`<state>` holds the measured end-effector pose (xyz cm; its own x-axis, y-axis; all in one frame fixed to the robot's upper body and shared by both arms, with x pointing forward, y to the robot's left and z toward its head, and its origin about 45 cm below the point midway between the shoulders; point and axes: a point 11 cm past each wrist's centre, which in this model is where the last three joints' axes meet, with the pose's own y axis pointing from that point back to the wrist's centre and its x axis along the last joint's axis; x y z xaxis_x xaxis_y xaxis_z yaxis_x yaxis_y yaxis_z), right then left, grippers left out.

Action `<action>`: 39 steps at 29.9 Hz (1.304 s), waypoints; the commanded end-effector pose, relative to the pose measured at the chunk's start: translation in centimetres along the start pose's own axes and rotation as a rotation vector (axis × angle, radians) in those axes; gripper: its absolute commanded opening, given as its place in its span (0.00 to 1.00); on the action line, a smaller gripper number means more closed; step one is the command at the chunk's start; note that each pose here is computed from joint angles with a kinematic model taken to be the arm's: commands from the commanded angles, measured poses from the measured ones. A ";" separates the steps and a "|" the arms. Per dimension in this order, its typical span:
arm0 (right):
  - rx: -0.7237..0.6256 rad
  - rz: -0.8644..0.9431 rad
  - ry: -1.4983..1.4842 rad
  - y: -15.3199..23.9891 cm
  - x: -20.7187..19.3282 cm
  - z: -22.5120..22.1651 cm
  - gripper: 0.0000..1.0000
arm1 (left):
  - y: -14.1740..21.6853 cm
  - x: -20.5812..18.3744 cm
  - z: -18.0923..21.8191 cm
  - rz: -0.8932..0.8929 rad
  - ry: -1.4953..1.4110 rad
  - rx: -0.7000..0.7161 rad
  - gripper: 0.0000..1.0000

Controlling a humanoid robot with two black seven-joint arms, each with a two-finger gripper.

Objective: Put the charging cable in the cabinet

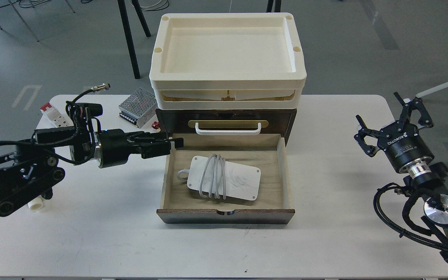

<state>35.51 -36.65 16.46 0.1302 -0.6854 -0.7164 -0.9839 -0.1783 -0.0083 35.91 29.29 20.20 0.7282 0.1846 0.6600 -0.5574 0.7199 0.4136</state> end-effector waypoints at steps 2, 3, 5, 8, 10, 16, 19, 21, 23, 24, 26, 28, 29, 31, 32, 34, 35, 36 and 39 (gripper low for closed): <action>0.000 0.000 -0.001 0.0 0.0 0.0 0.99 | 4.9 1.7 -2.8 0.130 0.200 0.066 0.90; -0.002 0.000 0.001 0.0 0.0 0.1 0.99 | 5.8 1.4 -3.5 0.145 0.238 0.085 0.90; -0.002 0.002 0.001 0.0 0.0 0.1 0.99 | 6.9 0.7 -4.5 0.181 0.322 0.101 0.92; -0.003 0.002 0.001 0.0 0.0 0.1 0.99 | 8.1 0.3 -5.6 0.280 0.499 0.093 0.95; -0.005 0.003 0.002 0.0 0.0 0.1 0.99 | 8.8 0.8 -6.7 0.376 0.623 0.083 0.98; -0.005 0.003 0.002 0.0 0.0 0.1 0.99 | 9.2 1.7 -9.0 0.618 0.928 0.018 0.99; -0.008 0.003 0.002 0.0 0.0 0.2 0.99 | 8.4 1.3 -10.3 0.710 1.051 -0.011 0.99; -0.008 0.003 0.002 0.0 0.0 0.2 0.99 | 7.9 0.8 -11.2 0.762 1.114 -0.018 0.99; -0.008 0.003 0.002 0.0 0.0 0.2 0.99 | 7.5 0.5 -12.0 0.811 1.172 -0.028 0.99; -0.008 0.003 0.002 0.0 0.0 0.2 0.99 | 7.3 0.4 -12.2 0.837 1.200 -0.041 0.99; -0.008 0.003 0.002 0.0 0.0 0.2 0.99 | 6.6 0.2 -12.5 0.878 1.266 -0.081 0.99; -0.007 0.003 0.001 0.0 0.0 0.2 0.99 | 5.9 -0.6 -12.5 0.869 1.319 -0.115 0.99; -0.007 0.002 0.003 0.0 0.0 0.2 0.99 | 5.7 -1.1 -12.6 0.866 1.340 -0.124 0.99; -0.006 0.002 0.002 0.0 0.0 0.2 0.99 | 5.7 -1.4 -12.9 0.875 1.359 -0.129 0.99; -0.006 0.002 0.002 0.0 0.0 0.2 0.99 | 5.7 -1.6 -13.0 0.879 1.363 -0.127 0.99; -0.005 0.003 0.002 0.0 0.0 0.2 0.99 | 5.7 -1.6 -13.1 0.882 1.365 -0.126 0.99; -0.005 0.002 0.001 0.0 0.0 0.2 0.99 | 5.7 -1.6 -13.1 0.881 1.364 -0.125 0.99; -0.005 0.002 0.001 0.0 0.0 0.2 0.99 | 5.7 -1.6 -13.0 0.879 1.364 -0.126 0.99; -0.005 0.001 0.001 0.0 -0.1 0.2 0.99 | 5.7 -1.6 -13.0 0.879 1.364 -0.126 0.99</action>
<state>35.51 -36.54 16.36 0.1283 -0.6866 -0.7156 -0.9836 -0.1804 -0.0033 36.76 41.83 13.32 0.0511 0.9192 -0.3904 -0.9847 0.1116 0.1338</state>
